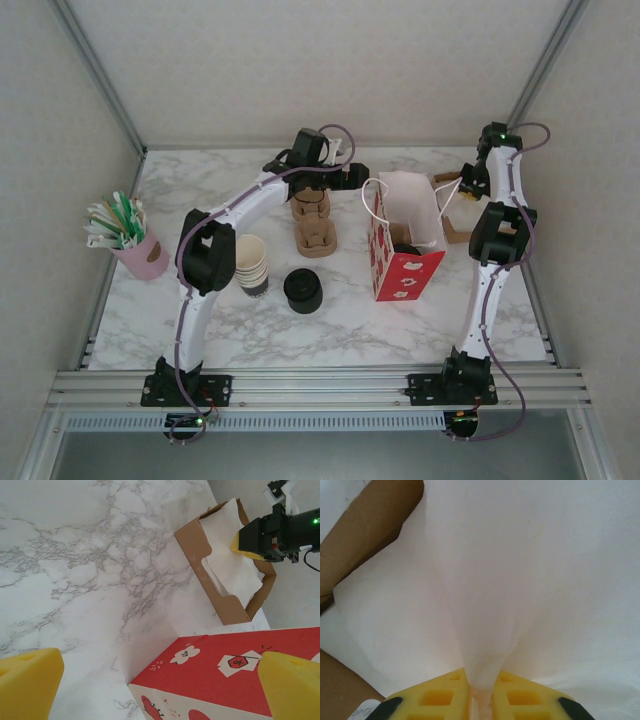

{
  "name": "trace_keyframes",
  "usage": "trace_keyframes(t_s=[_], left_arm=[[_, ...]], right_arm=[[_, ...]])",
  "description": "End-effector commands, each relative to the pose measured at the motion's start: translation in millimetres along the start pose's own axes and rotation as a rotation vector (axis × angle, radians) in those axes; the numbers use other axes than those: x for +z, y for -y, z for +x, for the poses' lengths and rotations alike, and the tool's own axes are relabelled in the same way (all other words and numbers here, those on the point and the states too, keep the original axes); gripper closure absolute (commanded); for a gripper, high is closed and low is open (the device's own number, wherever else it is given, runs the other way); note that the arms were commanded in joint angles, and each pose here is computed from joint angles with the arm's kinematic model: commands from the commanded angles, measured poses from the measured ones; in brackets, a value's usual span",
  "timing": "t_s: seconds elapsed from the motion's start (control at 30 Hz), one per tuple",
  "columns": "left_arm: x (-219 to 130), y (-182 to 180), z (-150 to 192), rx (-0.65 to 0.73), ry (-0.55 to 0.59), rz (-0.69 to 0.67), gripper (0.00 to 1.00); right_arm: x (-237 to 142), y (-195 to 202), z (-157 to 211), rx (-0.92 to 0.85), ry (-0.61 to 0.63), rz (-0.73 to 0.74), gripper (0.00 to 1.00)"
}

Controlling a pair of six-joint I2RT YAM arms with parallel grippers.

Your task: Pack the takeout coffee

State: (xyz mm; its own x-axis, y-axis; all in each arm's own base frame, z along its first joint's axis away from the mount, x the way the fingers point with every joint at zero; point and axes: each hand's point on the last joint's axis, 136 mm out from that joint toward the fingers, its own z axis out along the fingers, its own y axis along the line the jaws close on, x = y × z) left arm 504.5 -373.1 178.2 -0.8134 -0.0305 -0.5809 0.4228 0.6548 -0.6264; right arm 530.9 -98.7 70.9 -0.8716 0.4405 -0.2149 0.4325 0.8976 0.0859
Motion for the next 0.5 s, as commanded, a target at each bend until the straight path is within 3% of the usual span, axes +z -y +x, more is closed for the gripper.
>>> trace_keyframes(t_s=[0.0, 0.27, 0.47], left_arm=[[-5.0, 12.5, -8.9, 0.029, 0.016, 0.018, 0.0], [-13.3, 19.0, -15.7, 0.037, 0.041, 0.018, 0.0], [-29.8, 32.6, -27.9, 0.048, 0.095, 0.032, 0.01]], right_arm=[[-32.9, -3.5, -10.6, 0.003, 0.062, -0.026, 0.86], [-59.9, -8.8, -14.9, 0.005, 0.124, -0.057, 0.98], [-104.3, -10.3, -29.8, 0.019, 0.292, -0.081, 1.0]])
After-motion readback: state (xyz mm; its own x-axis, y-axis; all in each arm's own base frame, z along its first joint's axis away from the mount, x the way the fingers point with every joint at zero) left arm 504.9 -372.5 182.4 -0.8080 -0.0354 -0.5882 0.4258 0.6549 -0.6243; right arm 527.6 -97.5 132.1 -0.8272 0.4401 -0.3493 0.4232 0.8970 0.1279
